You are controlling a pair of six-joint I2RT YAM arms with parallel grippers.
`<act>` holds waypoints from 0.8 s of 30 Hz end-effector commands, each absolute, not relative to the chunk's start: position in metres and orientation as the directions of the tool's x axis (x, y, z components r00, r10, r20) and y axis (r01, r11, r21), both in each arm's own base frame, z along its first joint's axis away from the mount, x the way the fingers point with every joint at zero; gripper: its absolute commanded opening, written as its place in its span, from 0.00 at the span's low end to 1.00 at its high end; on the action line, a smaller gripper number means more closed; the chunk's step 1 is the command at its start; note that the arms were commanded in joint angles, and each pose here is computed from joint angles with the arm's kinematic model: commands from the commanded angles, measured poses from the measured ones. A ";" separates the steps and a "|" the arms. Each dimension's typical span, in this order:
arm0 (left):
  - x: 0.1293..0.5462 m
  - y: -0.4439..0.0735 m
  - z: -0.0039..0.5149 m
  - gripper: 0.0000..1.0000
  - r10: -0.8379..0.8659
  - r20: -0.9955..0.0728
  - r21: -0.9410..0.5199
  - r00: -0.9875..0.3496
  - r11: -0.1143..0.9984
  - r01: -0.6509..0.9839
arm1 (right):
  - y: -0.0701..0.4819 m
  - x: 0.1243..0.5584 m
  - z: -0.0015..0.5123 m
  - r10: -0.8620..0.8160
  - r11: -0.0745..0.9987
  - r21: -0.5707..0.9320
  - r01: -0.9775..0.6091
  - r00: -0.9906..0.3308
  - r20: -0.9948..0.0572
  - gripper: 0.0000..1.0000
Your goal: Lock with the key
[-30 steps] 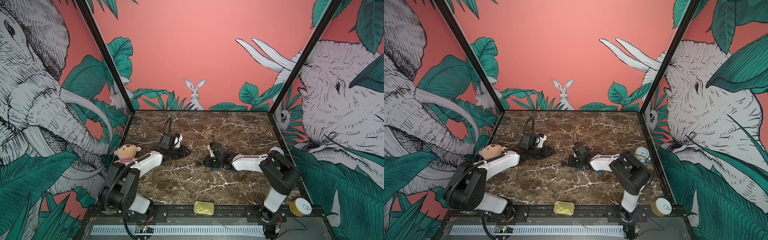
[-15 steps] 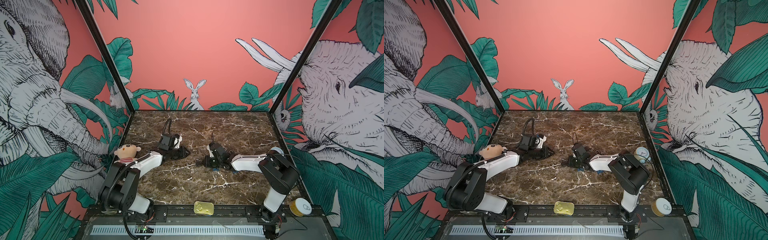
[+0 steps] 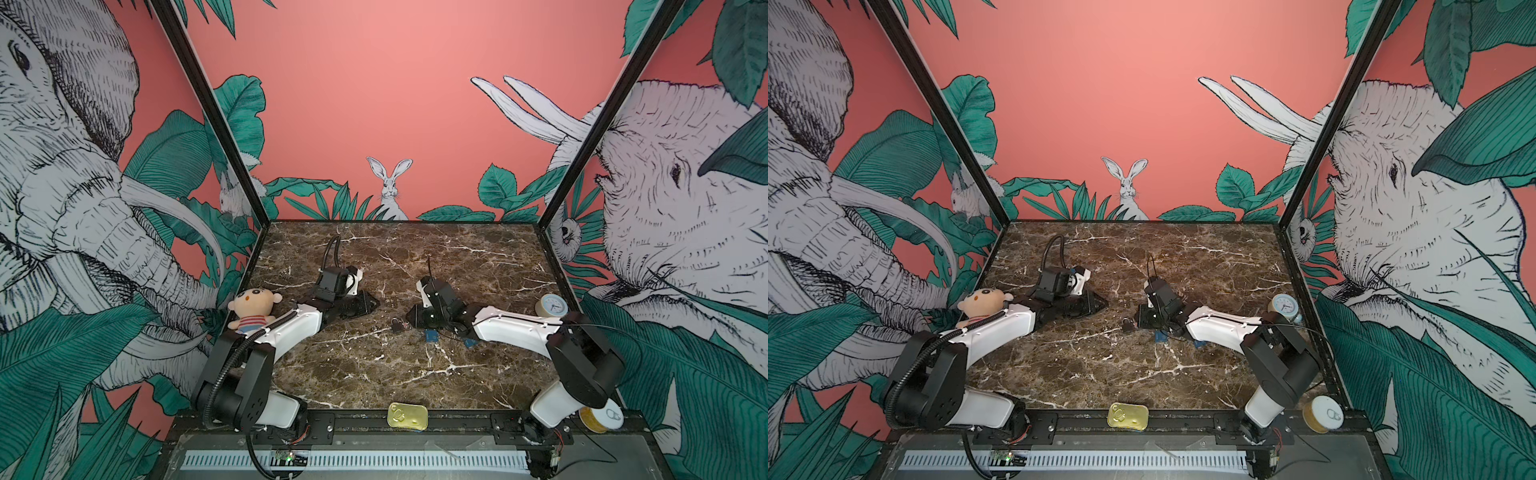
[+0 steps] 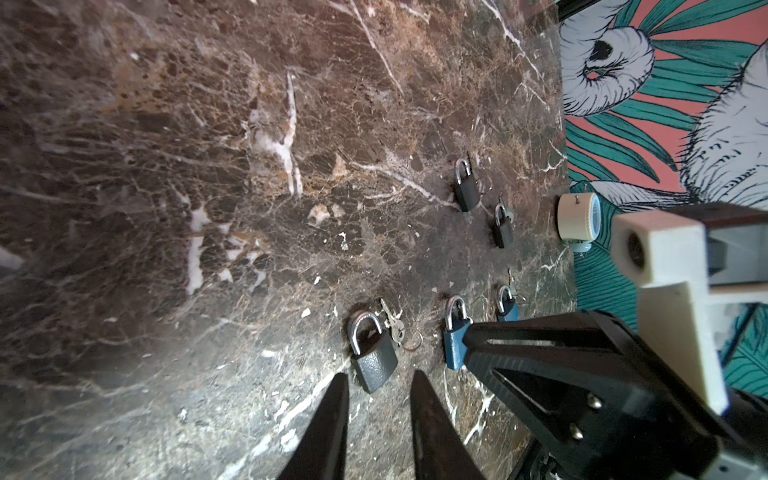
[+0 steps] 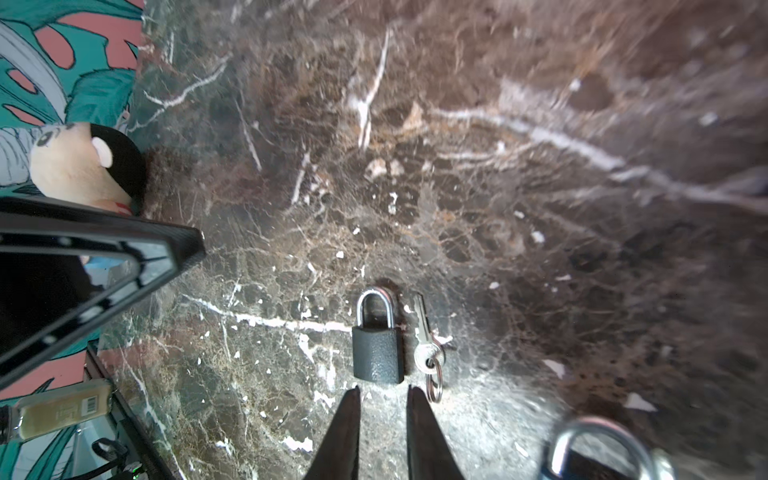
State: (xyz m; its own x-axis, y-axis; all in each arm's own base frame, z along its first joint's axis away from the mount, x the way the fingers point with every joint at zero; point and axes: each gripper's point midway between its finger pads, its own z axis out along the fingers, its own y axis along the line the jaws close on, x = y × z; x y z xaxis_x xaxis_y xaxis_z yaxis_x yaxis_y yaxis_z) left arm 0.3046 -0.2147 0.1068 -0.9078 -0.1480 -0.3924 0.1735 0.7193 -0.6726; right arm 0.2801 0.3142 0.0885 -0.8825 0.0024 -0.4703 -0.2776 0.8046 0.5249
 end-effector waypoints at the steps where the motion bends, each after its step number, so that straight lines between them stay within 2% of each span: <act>1: 0.307 -0.205 0.119 0.29 -0.175 -0.444 -0.655 -0.879 0.733 0.184 | 0.303 0.282 0.110 -0.039 0.834 0.447 -0.324 -0.842 -0.538 0.22; 8: 0.324 -0.172 0.147 0.30 -0.222 -0.599 -0.523 -0.769 0.836 0.165 | 0.254 0.292 0.157 -0.131 0.901 0.201 -0.383 -0.685 -0.717 0.26; 11: 0.332 -0.152 0.164 0.35 -0.243 -0.680 -0.451 -0.692 0.882 0.134 | 0.219 0.302 0.179 -0.138 0.937 0.090 -0.337 -0.595 -0.792 0.38; 16: 0.347 -0.124 0.184 0.50 -0.258 -0.778 -0.361 -0.573 0.930 0.071 | 0.152 0.320 0.199 -0.075 0.979 0.035 -0.201 -0.513 -0.855 0.62; 19: 0.357 -0.109 0.188 0.55 -0.244 -0.815 -0.297 -0.526 0.955 0.017 | 0.116 0.325 0.207 -0.086 0.994 -0.044 -0.102 -0.450 -0.889 0.83; 23: 0.369 -0.087 0.193 0.62 -0.208 -0.862 -0.207 -0.463 0.977 -0.054 | 0.076 0.327 0.213 -0.122 0.989 -0.145 0.034 -0.378 -0.918 0.98; 24: 0.371 -0.082 0.194 0.63 -0.191 -0.873 -0.182 -0.448 0.981 -0.063 | 0.065 0.326 0.213 -0.133 0.983 -0.169 0.066 -0.371 -0.919 0.99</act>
State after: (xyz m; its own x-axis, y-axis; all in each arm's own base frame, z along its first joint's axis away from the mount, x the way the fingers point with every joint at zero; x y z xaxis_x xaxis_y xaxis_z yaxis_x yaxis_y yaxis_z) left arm 0.3593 -0.1070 0.1801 -0.5381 -0.2300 -0.8109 0.0105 0.9602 -0.2793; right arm 0.3198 0.0942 0.1916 -0.4619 -0.0854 -0.8828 -0.0493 0.9963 -0.0706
